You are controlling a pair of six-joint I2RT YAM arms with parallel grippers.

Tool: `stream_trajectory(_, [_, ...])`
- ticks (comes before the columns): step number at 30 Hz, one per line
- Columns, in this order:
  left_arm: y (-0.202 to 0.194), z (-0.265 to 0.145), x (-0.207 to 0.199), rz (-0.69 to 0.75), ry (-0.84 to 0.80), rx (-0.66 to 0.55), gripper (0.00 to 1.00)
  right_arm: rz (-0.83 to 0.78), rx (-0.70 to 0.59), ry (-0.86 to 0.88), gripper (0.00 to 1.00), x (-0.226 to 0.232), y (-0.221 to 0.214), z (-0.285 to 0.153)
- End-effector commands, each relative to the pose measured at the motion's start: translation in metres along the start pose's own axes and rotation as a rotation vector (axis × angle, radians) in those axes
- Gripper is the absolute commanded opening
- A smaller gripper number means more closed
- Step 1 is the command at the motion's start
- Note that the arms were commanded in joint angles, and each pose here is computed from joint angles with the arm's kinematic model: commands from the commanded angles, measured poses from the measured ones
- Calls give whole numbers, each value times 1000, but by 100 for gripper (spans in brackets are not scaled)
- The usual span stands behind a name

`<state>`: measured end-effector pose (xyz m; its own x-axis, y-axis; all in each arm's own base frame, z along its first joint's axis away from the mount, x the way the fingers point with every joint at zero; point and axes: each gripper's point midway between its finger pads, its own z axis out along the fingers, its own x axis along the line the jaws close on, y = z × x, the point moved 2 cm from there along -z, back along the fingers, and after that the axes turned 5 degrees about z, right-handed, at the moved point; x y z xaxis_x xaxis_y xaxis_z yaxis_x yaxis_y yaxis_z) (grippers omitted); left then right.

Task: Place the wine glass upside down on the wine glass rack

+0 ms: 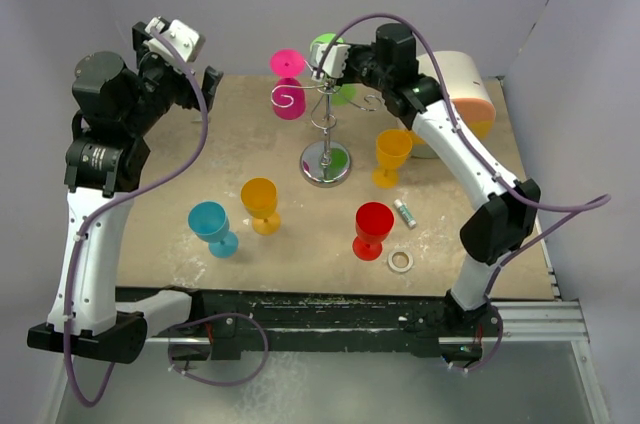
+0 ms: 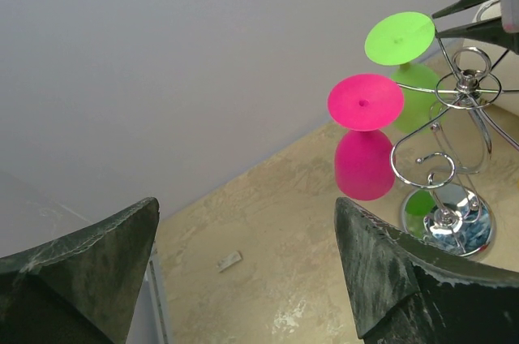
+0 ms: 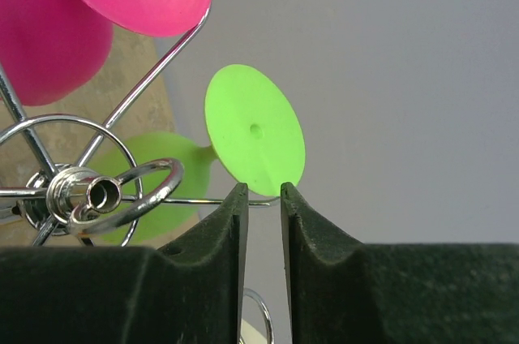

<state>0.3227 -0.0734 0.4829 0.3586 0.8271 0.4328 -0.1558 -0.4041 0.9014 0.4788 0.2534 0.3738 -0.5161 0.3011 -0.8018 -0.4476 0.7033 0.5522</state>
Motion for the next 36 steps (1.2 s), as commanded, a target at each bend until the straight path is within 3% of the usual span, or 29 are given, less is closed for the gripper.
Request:
stream_trajectory(1, [8,-6,11,27,53,-31,92,0,-58,-81,28,-28,28,-32])
stream_trajectory(7, [-6,-3,9,9,61,18,94,10,-20,-128,47,-37,26,-48])
stream_trajectory(11, [-32,-4,-2,5,24,101,97,46,18,-199,54,-50,21,-66])
stream_trajectory(15, [-78,-10,-30,30,-111,253,99,125,90,-292,60,-62,9,-91])
stream_trajectory(19, [-119,-28,-64,20,-279,400,99,246,116,-318,80,-62,6,-119])
stream_trajectory(21, [-133,-40,-79,31,-361,443,99,306,140,-304,85,-54,3,-132])
stream_trajectory(25, [-154,-69,-101,67,-504,525,99,401,176,-274,89,-33,0,-157])
stream_trajectory(30, [-190,-103,-121,46,-659,744,100,433,227,-248,89,-20,-7,-196])
stream_trajectory(36, [-224,-122,-131,59,-712,880,97,505,196,-193,88,-13,-7,-216])
